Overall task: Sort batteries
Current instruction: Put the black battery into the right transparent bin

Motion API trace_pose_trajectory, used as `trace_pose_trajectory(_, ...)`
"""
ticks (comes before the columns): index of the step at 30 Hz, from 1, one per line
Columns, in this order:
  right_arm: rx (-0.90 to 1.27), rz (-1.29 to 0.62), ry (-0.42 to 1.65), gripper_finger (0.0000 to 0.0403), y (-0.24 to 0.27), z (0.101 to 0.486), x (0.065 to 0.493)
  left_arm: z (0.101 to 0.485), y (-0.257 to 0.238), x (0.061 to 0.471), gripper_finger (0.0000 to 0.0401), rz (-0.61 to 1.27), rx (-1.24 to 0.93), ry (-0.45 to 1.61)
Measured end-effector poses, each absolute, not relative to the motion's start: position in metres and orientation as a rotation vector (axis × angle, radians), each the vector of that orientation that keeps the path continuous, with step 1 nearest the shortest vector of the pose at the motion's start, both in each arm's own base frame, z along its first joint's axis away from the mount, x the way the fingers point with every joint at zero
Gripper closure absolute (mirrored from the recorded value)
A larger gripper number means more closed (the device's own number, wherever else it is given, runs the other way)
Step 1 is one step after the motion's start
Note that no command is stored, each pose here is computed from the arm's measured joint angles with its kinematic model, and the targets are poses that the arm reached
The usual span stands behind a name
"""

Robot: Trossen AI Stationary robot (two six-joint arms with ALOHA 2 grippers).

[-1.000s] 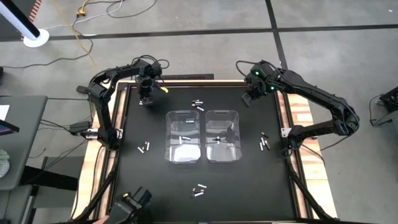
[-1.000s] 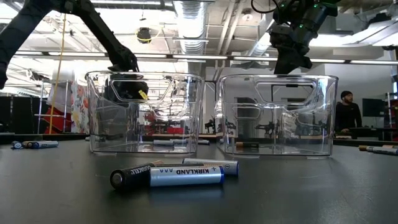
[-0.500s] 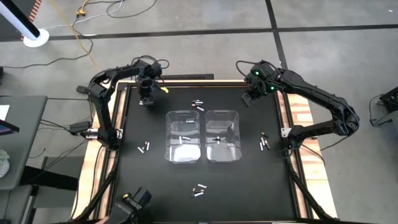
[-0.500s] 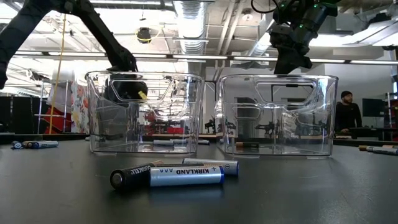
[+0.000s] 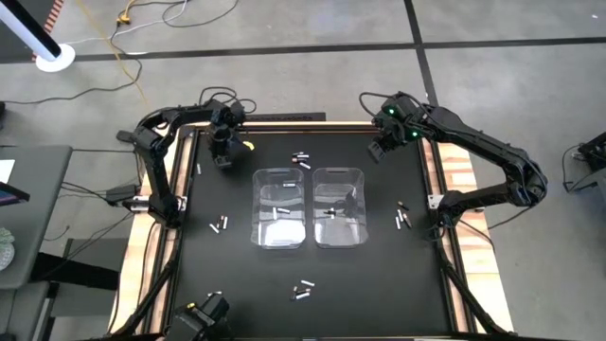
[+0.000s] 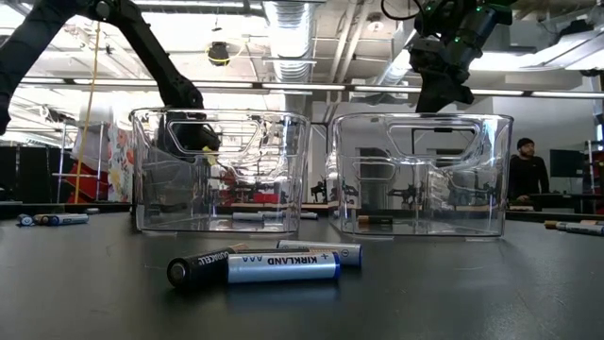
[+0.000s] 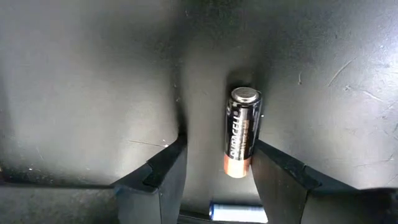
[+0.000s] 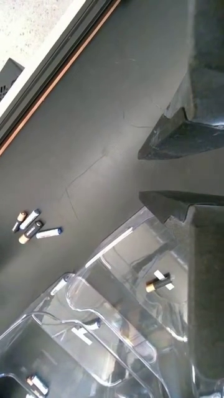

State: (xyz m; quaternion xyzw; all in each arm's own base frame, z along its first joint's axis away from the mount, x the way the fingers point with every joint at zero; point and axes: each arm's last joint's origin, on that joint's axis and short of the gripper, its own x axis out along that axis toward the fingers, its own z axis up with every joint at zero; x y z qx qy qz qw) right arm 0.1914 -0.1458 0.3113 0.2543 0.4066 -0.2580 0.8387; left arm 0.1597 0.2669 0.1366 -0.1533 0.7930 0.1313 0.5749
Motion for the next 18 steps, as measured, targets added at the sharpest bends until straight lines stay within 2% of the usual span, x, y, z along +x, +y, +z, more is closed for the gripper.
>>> trace_pose_trajectory(3, 0.538, -0.546, 0.860, 0.0296, -0.1458, 0.3113, 0.1914, 0.1365, 0.2674, 0.1600, 0.0234, 0.311, -0.357, 1.852)
trace_pose_trajectory(6, 0.538, -0.546, 0.860, 0.0296, -0.1458, 0.3113, 0.1914, 0.1364, 0.2677, 0.1602, 0.0252, 0.311, -0.353, 1.849)
trace_pose_trajectory(14, 0.542, -0.548, 0.859, 0.0296, -0.1458, 0.3113, 0.1914, 0.1378, 0.2688, 0.1625, 0.0362, 0.317, -0.337, 1.850)
trace_pose_trajectory(18, 0.543, -0.548, 0.859, 0.0296, -0.1458, 0.3112, 0.1914, 0.1428, 0.2688, 0.1675, 0.0364, 0.326, -0.321, 1.843)
